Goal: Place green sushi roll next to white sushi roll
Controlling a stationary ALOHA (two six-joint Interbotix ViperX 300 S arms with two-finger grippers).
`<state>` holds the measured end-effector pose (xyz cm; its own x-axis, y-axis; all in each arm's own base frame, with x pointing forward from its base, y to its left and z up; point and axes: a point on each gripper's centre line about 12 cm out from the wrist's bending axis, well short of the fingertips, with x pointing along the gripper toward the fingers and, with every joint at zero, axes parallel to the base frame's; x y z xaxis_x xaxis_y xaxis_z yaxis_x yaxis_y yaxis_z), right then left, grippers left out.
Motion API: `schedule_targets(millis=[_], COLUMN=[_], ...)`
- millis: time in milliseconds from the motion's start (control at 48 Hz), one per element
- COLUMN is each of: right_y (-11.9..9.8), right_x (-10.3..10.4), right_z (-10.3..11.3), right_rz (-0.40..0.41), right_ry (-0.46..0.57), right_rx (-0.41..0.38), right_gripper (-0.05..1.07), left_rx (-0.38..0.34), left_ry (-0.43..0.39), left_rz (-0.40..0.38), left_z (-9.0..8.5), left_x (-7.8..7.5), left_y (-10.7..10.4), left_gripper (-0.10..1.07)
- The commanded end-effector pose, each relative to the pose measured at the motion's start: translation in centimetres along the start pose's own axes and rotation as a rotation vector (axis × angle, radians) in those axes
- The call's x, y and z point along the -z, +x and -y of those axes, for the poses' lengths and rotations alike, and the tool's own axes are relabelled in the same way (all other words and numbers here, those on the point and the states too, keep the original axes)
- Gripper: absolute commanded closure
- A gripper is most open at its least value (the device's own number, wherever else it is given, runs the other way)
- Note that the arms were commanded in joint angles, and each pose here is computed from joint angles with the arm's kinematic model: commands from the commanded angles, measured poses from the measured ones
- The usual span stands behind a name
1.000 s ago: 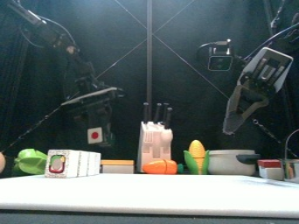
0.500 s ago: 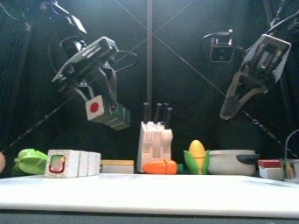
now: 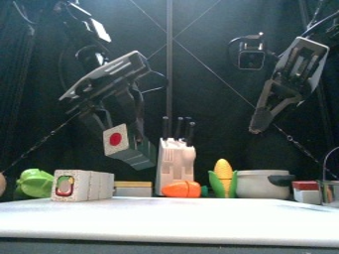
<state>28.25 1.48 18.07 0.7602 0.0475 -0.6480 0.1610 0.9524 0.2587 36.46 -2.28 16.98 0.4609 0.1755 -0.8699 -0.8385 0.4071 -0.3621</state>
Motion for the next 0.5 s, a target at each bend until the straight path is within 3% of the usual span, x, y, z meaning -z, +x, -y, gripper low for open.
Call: schedule_targets(millis=[0,62,292,479], right_y=[-0.4,-0.4,-0.3,-0.3], right_x=[-1.1,-1.0,-1.1,-1.1], right_z=[-0.4,-0.4,-0.4,-0.4], right_rz=[0.036,0.033,0.033,0.032], right_ry=[-0.003,-0.004,-0.003,0.0], right_rx=[-0.013,-0.012,-0.012,-0.012], right_gripper=[1.02,1.02,1.02,1.02], left_rx=[-0.026,-0.065,-0.06,-0.087], left_ry=[-0.008,-0.009,0.003,0.008], left_rz=[0.017,0.015,0.009,0.001], left_z=[1.0,0.9,2.5,2.5], left_x=[-0.7,-0.5,-0.1,0.2], left_y=[-0.2,0.2,0.9,2.0], left_gripper=[0.35,0.35,0.34,0.32])
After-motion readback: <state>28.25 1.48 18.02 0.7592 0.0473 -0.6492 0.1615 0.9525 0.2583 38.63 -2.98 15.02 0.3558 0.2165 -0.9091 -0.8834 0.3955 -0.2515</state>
